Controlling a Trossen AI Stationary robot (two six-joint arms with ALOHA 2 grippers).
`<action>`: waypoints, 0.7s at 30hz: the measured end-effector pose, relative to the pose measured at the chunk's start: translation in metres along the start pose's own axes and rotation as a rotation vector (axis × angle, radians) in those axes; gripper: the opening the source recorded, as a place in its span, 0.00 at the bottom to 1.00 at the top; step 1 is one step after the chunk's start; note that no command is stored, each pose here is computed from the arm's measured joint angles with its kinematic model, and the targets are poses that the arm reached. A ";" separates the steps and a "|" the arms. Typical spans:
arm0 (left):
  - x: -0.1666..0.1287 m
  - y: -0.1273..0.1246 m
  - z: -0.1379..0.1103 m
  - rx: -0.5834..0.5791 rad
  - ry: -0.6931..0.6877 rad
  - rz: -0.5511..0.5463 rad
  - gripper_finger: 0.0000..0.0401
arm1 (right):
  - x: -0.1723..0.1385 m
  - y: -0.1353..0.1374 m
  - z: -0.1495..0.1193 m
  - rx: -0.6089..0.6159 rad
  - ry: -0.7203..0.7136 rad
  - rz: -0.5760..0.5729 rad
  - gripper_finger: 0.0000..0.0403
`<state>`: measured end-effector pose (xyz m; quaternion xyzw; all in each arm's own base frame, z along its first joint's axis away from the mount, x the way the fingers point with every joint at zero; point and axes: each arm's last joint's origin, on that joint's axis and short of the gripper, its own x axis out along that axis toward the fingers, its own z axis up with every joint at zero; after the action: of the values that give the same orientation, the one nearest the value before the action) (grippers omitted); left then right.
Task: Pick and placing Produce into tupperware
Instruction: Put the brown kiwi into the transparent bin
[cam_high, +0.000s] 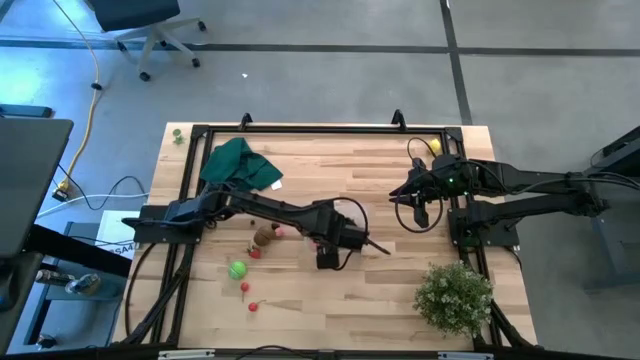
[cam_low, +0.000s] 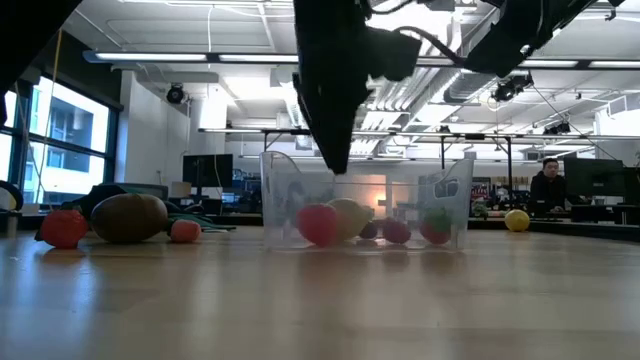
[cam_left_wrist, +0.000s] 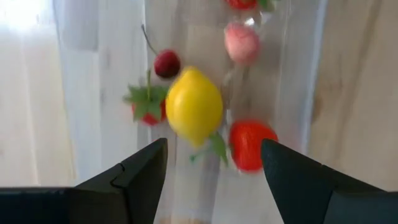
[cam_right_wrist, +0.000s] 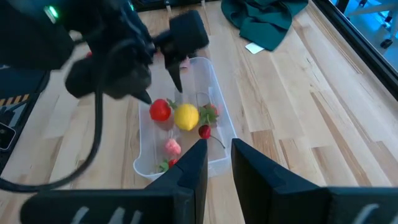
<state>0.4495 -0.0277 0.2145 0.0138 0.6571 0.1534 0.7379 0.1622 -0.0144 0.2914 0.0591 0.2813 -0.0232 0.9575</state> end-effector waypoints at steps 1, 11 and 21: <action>-0.006 0.001 -0.001 -0.003 0.013 -0.005 0.62 | 0.000 0.000 0.000 0.000 0.000 0.000 0.15; -0.081 0.033 -0.007 -0.079 -0.006 -0.018 0.62 | 0.000 0.000 0.000 0.000 0.000 0.000 0.15; -0.128 0.071 -0.023 -0.239 -0.154 0.058 0.62 | 0.000 0.000 0.000 0.000 0.000 0.000 0.15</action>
<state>0.4012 0.0043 0.3511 -0.0435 0.5749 0.2504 0.7777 0.1621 -0.0144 0.2914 0.0591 0.2812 -0.0232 0.9575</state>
